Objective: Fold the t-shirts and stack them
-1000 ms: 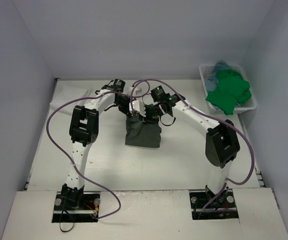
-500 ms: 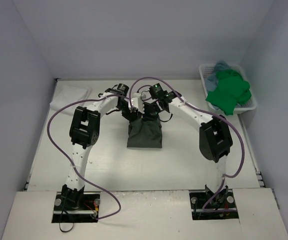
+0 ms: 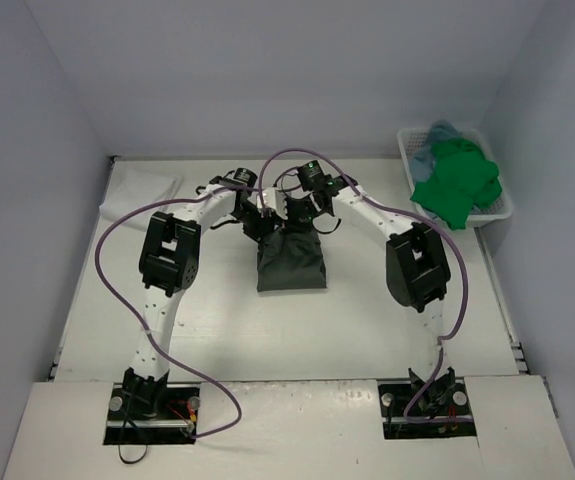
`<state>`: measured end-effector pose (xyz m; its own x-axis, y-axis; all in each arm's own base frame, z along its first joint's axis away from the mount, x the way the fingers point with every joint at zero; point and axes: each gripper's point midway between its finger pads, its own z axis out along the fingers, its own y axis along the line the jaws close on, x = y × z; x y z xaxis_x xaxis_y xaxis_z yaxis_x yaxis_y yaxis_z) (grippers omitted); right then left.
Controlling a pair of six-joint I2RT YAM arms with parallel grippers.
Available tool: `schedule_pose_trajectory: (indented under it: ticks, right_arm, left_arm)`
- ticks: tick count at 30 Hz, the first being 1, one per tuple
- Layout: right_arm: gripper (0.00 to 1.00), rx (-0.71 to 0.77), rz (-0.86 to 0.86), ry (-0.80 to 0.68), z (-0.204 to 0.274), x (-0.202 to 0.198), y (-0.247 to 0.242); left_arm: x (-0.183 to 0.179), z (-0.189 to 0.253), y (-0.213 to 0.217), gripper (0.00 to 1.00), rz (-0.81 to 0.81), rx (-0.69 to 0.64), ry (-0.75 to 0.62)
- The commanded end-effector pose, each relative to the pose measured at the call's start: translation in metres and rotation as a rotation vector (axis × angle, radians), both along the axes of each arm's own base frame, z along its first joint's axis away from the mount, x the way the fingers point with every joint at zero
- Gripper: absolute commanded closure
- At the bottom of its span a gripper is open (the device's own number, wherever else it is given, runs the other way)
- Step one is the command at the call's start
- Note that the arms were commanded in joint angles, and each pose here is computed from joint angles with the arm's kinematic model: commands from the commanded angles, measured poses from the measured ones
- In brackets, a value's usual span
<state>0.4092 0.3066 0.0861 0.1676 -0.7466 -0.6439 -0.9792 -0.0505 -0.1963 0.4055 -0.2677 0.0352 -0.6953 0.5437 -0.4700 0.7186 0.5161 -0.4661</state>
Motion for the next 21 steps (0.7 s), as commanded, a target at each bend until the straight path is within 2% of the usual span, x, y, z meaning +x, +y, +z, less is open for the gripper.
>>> schedule_pose_trajectory:
  ticks: [1, 9, 12, 13, 16, 21]
  right_arm:
    - [1.0, 0.007, -0.057, -0.021, 0.001, 0.024, -0.009]
    - [0.99, -0.012, -0.049, 0.02, -0.027, 0.027, -0.007]
    - [0.93, -0.036, -0.059, 0.024, -0.038, 0.029, -0.01]
    - [0.84, -0.044, -0.064, 0.021, -0.04, 0.03, -0.011]
    - [0.74, -0.06, -0.102, 0.013, -0.046, 0.037, -0.016]
    - [0.72, -0.07, -0.158, -0.028, -0.049, 0.045, -0.022]
  left_arm:
    - [-0.013, 0.008, -0.004, 1.0, -0.055, 0.025, 0.006]
    - [-0.015, 0.006, -0.006, 1.0, -0.068, 0.012, 0.018]
    - [-0.015, 0.007, -0.006, 1.0, -0.073, 0.013, 0.021]
    - [-0.015, 0.008, -0.006, 1.0, -0.074, 0.012, 0.017]
    - [-0.014, 0.011, -0.006, 1.0, -0.074, 0.009, 0.01]
    - [-0.015, 0.008, -0.006, 1.0, -0.08, 0.01, 0.021]
